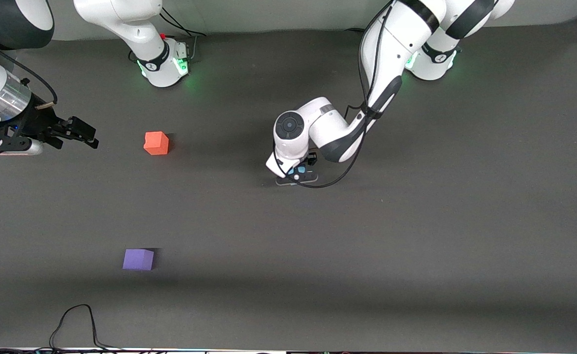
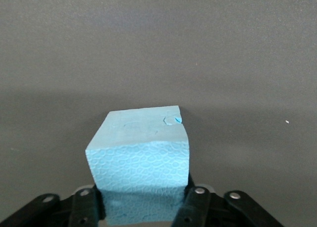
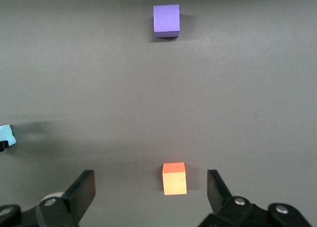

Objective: Place blue block between orange and purple blocks
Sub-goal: 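Carry the blue block with the left gripper to the table middle, then release the blue block and raise the left gripper away, then reach the right gripper to the blue block while the left gripper withdraws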

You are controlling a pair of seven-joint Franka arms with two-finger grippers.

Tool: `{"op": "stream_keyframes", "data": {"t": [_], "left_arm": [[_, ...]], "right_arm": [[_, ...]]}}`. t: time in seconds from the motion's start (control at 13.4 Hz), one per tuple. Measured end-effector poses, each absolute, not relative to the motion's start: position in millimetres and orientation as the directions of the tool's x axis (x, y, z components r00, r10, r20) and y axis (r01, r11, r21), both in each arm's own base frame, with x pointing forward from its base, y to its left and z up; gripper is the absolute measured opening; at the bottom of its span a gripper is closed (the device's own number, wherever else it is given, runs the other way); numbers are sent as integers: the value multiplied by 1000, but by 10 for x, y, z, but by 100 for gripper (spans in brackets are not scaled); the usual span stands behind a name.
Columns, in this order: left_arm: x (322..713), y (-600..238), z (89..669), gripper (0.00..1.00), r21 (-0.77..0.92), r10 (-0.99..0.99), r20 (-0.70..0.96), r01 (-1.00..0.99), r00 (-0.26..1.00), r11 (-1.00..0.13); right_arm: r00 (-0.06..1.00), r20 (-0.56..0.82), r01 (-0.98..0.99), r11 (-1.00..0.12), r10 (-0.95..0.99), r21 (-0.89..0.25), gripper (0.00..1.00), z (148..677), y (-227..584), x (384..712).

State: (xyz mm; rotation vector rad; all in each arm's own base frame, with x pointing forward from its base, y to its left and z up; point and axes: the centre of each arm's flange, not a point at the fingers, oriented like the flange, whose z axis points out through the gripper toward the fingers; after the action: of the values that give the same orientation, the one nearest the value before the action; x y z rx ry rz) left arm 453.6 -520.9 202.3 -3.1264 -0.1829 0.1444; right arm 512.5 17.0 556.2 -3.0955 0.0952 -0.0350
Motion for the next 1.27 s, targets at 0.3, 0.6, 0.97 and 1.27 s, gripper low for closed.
{"op": "stream_keyframes", "data": {"t": [0.3,0.6,0.97,1.27], "left_arm": [[4776,-5053,2266,100,-19,150,-73,149,986,-989],[5286,-4359,3511,100,-59,167,-35,165,985,-985],[5871,-2313,5028,100,-49,96,-56,93,994,-994],[5869,-1124,5465,100,-71,94,-99,87,991,-994]], "right_arm": [[998,22,-61,-997,-62,-45,100,5564,170,5126],[998,26,-50,-998,-51,-45,100,5580,229,5125],[998,48,40,-999,39,-23,96,5648,1379,5033],[992,43,119,-992,117,-46,100,5548,2672,4958]]}}
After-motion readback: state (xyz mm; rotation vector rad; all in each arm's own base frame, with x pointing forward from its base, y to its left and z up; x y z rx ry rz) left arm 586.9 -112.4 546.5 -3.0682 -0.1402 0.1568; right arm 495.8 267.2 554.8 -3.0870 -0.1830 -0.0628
